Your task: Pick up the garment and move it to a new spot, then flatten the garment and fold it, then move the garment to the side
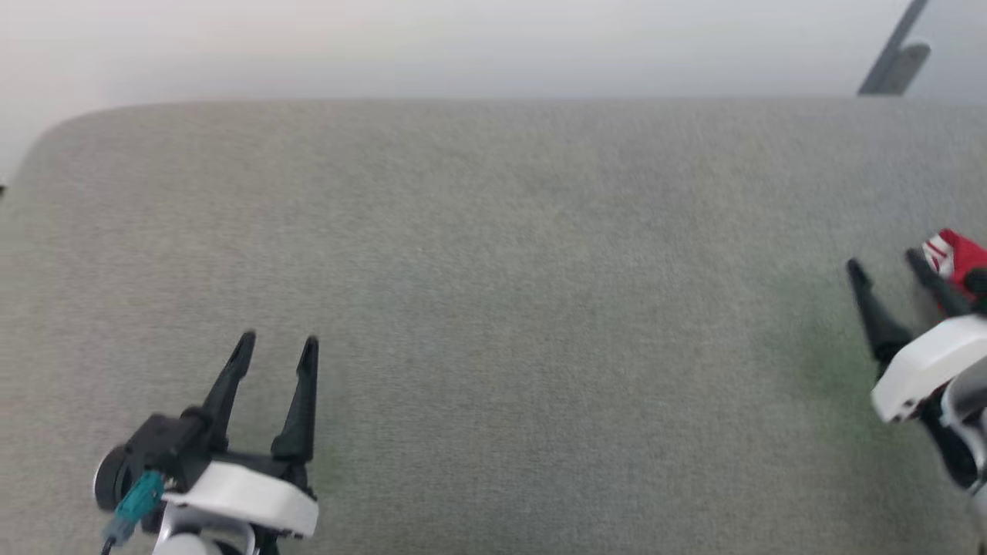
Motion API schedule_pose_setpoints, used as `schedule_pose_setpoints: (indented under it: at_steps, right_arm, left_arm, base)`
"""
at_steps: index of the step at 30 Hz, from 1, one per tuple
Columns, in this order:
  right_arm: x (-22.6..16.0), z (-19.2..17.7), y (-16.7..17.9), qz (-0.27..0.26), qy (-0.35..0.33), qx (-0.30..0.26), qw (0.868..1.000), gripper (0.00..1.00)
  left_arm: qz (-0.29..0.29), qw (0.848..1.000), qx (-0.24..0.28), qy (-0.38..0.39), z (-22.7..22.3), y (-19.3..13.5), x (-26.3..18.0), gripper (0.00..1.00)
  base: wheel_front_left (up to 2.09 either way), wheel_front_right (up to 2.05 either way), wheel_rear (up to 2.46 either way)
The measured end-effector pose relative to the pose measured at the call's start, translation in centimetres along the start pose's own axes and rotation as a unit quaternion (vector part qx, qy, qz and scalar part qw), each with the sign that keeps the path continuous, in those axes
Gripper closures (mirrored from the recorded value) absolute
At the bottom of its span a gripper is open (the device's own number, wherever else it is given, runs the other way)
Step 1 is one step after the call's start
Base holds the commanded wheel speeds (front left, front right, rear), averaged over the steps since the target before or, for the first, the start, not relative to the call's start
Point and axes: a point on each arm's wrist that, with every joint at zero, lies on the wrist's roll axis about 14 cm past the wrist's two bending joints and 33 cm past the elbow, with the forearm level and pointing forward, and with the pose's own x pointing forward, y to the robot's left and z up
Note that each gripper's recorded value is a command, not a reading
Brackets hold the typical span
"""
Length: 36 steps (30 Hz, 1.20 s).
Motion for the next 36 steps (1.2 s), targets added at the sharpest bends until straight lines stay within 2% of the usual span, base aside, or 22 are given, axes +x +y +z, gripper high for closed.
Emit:
schedule_pose_setpoints:
  at_steps: [5, 12, 22, 27, 36]
  right_arm:
    - [-1.3, 0.2, 3.9, 0.041, -0.030, 0.015, 0.999, 0.00]
    - [-3.9, 1.4, 6.3, 0.066, -0.076, 0.038, 0.994, 0.00]
    - [-7.3, 2.9, 6.3, 0.047, -0.133, 0.058, 0.988, 0.00]
    - [-8.9, 2.1, 5.4, 0.022, -0.131, 0.073, 0.988, 0.00]
    - [-10.1, 2.8, 5.0, 0.006, -0.138, 0.075, 0.988, 0.00]
  left_arm:
    - [0.039, 0.999, -0.002, 0.000, 0.2, 1.8, -3.2, 0.00]
    - [0.063, 0.998, -0.006, -0.003, 0.4, 2.4, -6.3, 0.00]
    - [0.072, 0.997, -0.010, -0.004, 0.4, 2.8, -8.2, 0.00]
    - [0.075, 0.997, -0.008, -0.010, 0.8, 2.9, -9.0, 0.00]
    - [0.080, 0.997, -0.008, -0.009, 0.8, 2.8, -9.6, 0.00]
  base:
    - [0.00, 0.00, 0.00]
    - [0.00, 0.00, 0.00]
    - [0.00, 0.00, 0.00]
    - [0.00, 0.00, 0.00]
    - [0.00, 0.00, 0.00]
